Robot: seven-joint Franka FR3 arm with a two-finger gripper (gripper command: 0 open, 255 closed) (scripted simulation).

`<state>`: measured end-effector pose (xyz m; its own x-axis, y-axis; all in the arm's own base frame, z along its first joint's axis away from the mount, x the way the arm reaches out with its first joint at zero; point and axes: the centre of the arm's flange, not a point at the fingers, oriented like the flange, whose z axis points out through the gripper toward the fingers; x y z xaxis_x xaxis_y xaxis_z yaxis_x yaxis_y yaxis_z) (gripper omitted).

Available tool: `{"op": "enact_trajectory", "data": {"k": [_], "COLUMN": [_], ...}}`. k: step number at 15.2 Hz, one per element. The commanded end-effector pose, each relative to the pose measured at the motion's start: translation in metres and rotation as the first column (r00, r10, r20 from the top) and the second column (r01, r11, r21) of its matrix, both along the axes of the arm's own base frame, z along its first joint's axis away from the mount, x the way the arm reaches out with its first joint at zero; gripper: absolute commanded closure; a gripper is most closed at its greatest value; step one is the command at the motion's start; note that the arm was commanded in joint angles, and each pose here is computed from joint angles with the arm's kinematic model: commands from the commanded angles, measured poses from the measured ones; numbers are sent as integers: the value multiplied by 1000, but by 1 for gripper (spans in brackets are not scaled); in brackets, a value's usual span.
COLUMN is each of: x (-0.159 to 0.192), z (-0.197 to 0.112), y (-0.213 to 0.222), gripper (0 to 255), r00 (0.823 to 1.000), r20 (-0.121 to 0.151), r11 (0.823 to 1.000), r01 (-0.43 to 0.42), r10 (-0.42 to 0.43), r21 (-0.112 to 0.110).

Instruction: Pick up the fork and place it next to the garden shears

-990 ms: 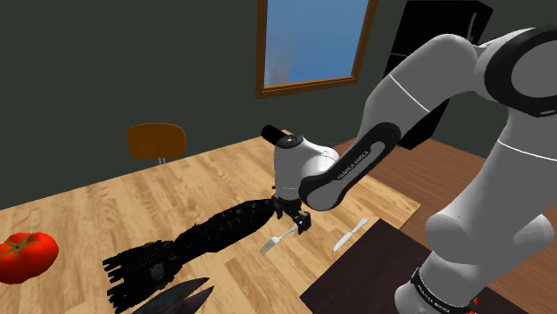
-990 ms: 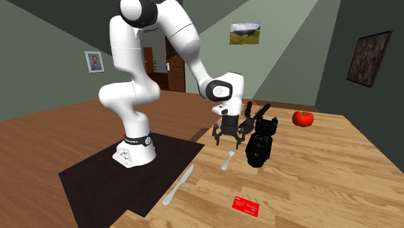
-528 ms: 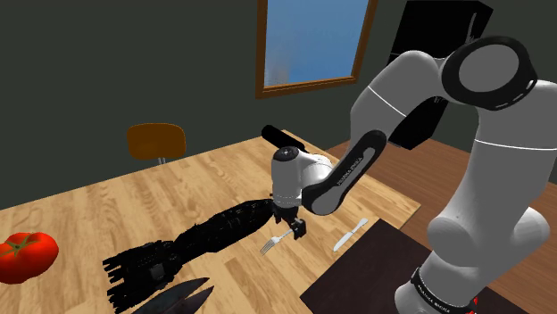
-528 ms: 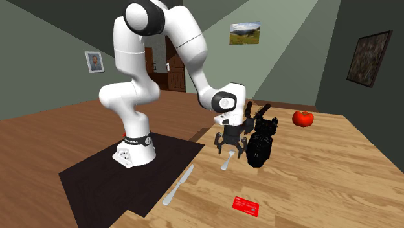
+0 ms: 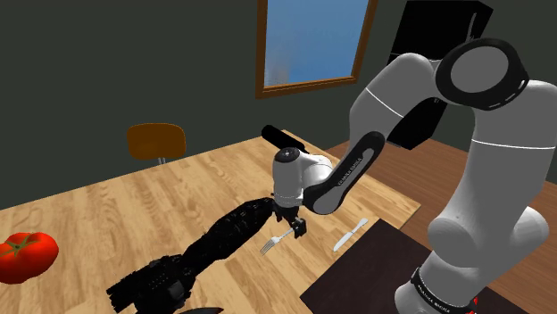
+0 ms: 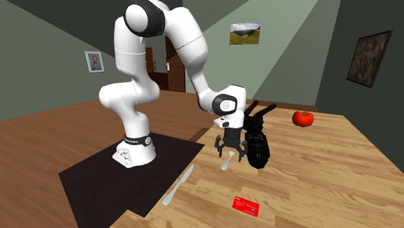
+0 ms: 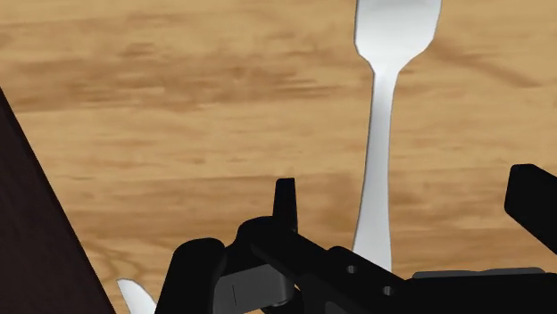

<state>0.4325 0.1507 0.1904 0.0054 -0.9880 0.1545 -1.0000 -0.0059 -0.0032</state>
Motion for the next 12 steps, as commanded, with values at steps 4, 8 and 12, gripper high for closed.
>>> {"op": "enact_trajectory", "data": {"k": [4, 8, 12], "x": [-9, -10, -6], "z": [-3, -2, -1], "y": [13, 14, 8], "gripper": [255, 255, 255], "r00": [1000, 1000, 1000], "r20": [-14, -14, -15], "r11": [1000, 1000, 1000], "r01": [-22, -22, -23], "r10": [22, 22, 23], "r21": [9, 9, 9]}}
